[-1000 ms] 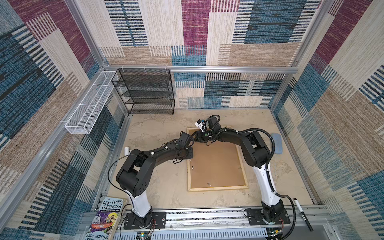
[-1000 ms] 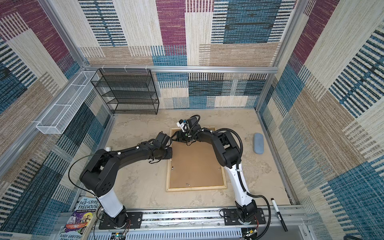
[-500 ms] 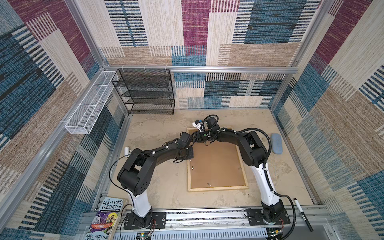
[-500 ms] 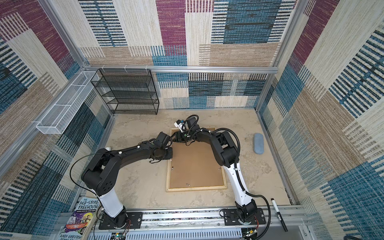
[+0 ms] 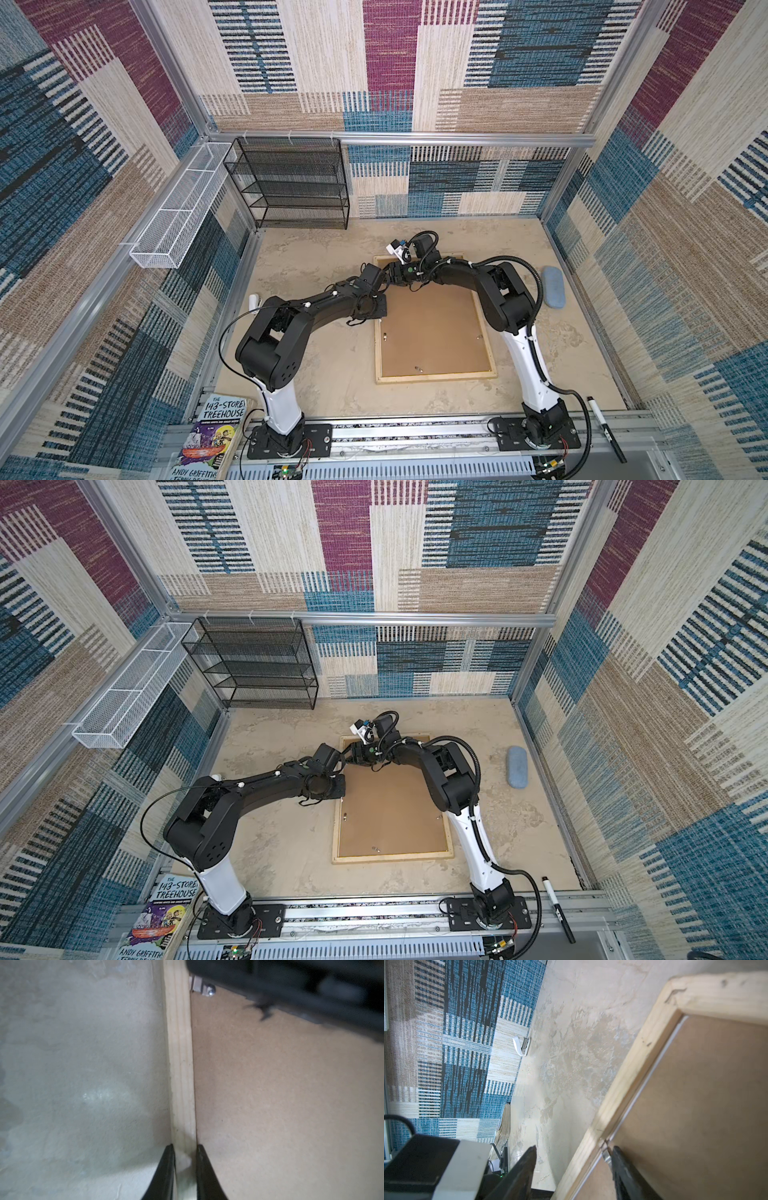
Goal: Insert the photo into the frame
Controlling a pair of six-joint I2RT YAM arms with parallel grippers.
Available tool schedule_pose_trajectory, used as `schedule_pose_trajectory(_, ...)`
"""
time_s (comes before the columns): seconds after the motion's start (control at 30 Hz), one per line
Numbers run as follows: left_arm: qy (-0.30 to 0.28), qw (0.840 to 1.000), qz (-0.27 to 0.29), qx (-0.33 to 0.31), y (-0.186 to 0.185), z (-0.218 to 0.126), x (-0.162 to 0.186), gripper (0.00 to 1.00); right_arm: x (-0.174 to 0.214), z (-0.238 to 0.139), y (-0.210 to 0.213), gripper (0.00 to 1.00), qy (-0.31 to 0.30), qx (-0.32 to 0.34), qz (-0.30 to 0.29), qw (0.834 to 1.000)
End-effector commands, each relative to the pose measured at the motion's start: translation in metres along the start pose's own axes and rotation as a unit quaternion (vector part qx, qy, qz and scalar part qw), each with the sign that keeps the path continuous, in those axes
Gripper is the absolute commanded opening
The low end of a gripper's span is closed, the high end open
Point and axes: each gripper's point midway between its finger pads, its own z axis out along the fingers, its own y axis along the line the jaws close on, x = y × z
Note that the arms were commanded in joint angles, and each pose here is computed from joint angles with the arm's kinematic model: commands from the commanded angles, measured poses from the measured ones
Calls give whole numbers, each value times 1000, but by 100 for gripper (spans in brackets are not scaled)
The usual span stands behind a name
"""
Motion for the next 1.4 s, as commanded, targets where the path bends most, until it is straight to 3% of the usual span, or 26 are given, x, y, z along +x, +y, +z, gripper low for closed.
schedule_pose_trajectory(0.0, 17, 1000, 22, -10, 7, 9, 11, 8, 22, 2, -6, 60, 33, 2, 93, 995)
schedule_pose_trajectory(0.43, 15, 999, 28, -11, 8, 9, 11, 7, 15, -4, 8, 60, 27, -5, 118, 993)
schedule_pose_trajectory(0.83, 15, 999, 33, -6, 6, 7, 11, 6, -1, -7, -11, 60, -6, 15, 135, 991)
schedule_pose_trajectory(1.37, 15, 999, 39, 3, 2, 7, 10, 5, 5, 1, -16, 60, 10, 5, 142, 990)
